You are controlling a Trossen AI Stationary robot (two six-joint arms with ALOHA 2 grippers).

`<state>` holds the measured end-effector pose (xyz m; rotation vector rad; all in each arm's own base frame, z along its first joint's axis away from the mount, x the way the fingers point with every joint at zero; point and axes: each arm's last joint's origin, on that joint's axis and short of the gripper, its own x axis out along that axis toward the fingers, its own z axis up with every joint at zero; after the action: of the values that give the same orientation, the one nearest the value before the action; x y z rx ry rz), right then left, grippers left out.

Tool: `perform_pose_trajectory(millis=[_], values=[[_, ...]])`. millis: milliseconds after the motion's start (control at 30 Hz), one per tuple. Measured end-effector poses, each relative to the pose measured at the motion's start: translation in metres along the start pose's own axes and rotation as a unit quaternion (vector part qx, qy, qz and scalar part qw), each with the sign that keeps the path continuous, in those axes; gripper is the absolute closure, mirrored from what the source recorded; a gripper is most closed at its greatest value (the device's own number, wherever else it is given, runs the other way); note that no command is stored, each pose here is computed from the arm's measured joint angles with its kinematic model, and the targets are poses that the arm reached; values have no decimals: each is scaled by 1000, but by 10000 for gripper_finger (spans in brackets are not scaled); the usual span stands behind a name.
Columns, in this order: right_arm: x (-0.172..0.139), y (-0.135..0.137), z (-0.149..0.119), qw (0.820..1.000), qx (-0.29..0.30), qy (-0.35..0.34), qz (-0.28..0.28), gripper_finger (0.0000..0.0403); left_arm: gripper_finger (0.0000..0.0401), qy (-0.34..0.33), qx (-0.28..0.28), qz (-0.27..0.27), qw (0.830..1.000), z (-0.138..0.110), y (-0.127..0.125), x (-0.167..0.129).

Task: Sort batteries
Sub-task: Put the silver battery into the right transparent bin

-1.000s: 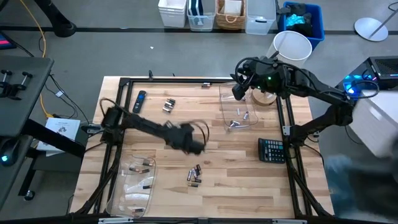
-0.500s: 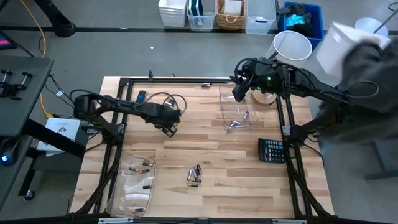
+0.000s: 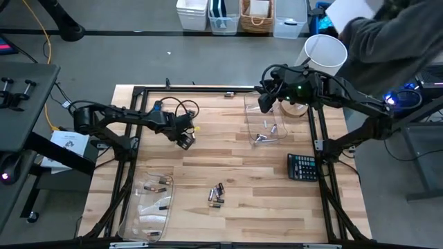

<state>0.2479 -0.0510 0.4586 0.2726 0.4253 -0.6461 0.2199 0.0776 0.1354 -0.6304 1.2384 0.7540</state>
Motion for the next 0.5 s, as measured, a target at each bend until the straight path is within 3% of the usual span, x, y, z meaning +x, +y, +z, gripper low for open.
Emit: perform_pose_trajectory(millis=[167,333,500], values=[[1,0,0,1000,-12,2,0,269,234,-55,43,-23,997,4,-4,-15],[1,0,0,999,37,0,-3,269,234,-103,-69,-128,984,10,-12,-38],[1,0,0,999,52,-1,-6,269,234,-152,-174,-163,959,25,-25,-38]])
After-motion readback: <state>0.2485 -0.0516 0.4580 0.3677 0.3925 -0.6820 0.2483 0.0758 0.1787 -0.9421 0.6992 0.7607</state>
